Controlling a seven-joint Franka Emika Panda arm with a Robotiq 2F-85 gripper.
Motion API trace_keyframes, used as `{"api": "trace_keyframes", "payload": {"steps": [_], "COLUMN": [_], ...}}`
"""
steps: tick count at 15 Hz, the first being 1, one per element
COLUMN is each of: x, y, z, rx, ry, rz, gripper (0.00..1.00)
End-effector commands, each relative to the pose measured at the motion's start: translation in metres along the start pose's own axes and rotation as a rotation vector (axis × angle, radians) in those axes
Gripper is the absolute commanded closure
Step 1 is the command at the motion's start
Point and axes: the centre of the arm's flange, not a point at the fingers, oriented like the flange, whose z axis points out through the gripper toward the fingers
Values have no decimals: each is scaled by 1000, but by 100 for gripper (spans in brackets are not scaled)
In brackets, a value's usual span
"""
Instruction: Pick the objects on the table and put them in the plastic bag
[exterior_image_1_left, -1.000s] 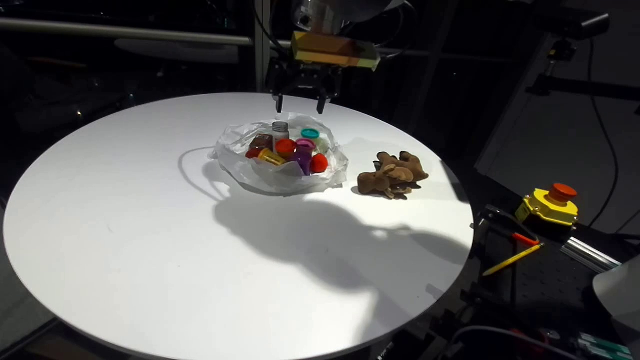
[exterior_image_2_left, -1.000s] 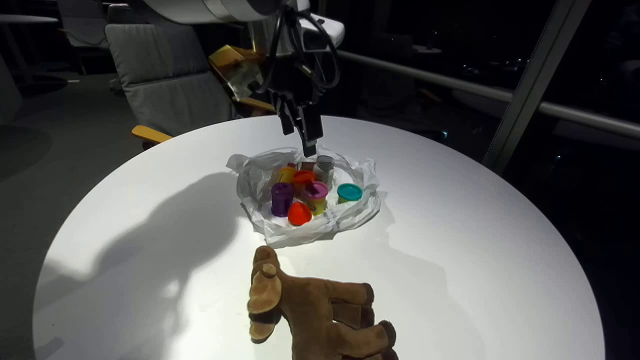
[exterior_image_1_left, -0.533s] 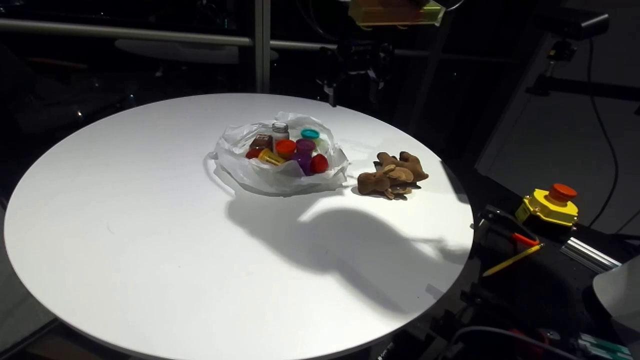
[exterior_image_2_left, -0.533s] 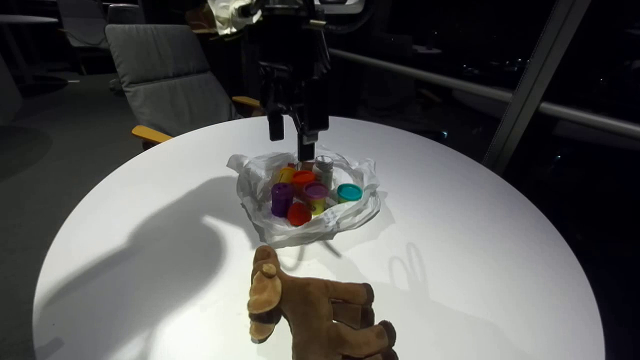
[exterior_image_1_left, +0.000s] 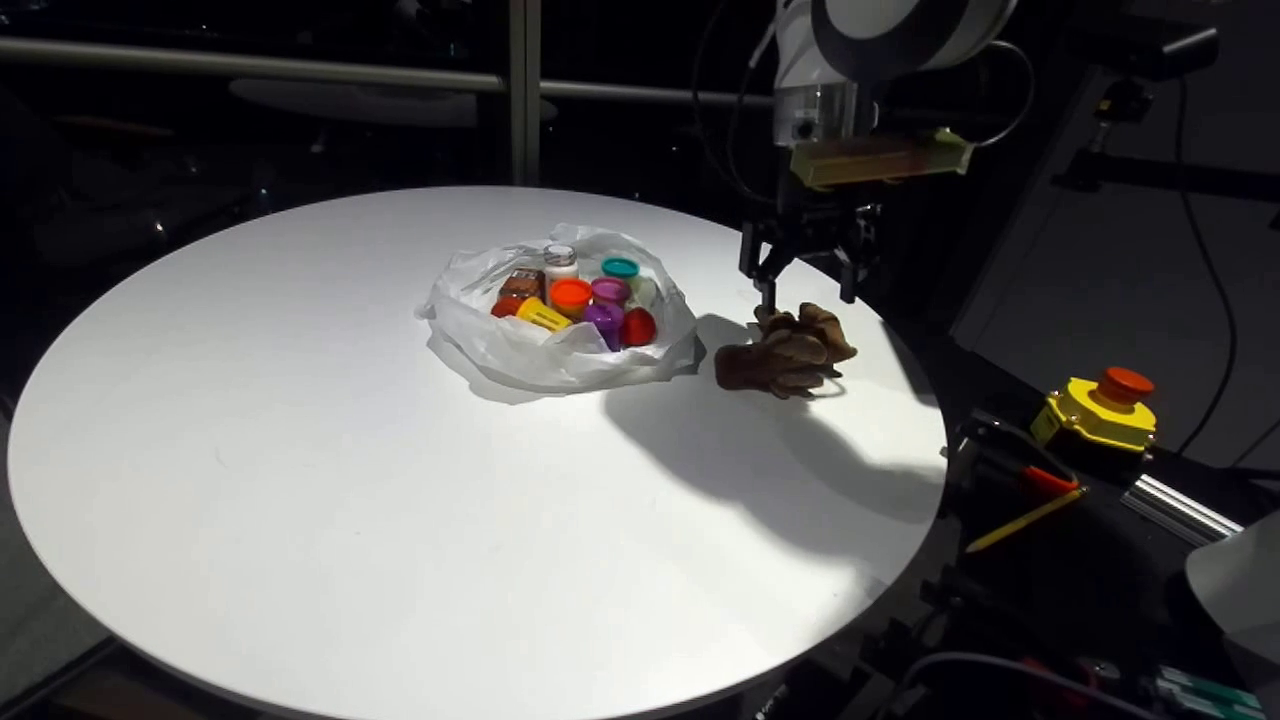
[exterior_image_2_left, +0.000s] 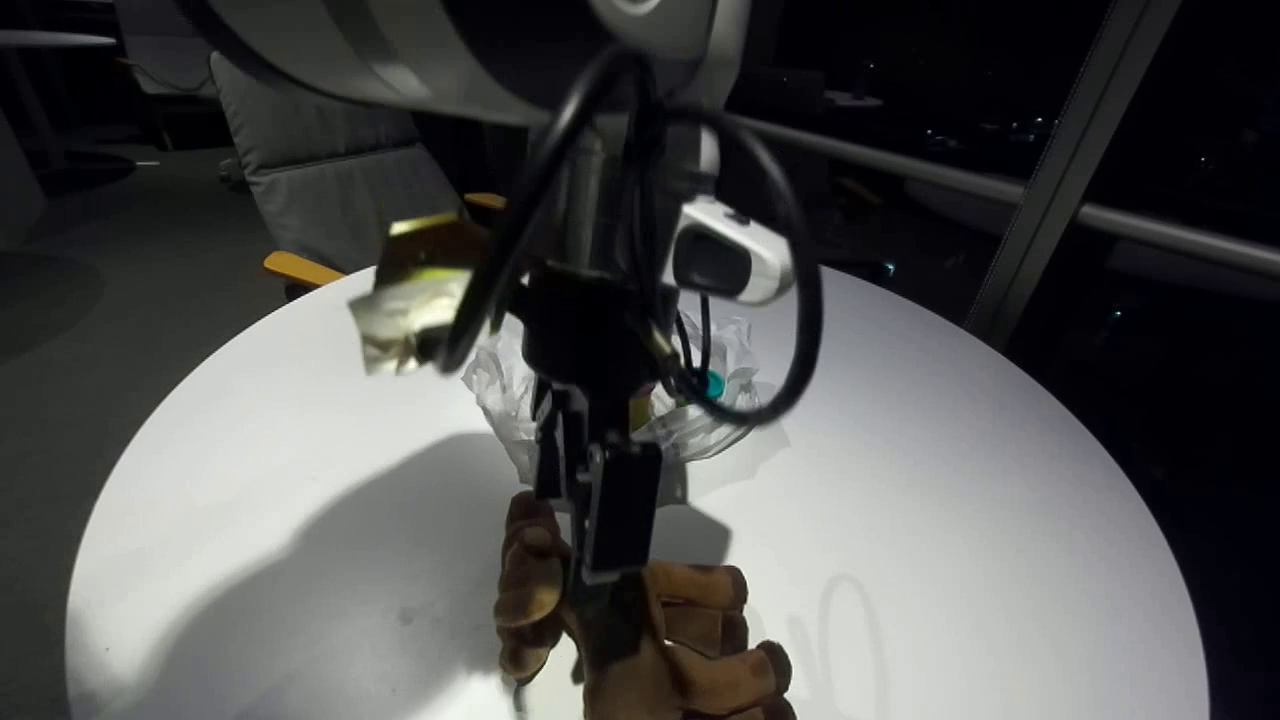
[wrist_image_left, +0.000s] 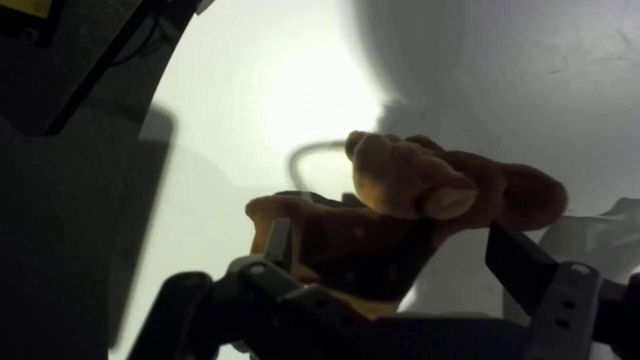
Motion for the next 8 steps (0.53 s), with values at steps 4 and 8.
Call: {"api": "trace_keyframes", "payload": {"steps": [4,8], "x": [21,30], "y": [21,20], "z": [50,66], "rx": [137,162], "ry": [83,134], "rz": [245,334], "gripper": [0,0]}}
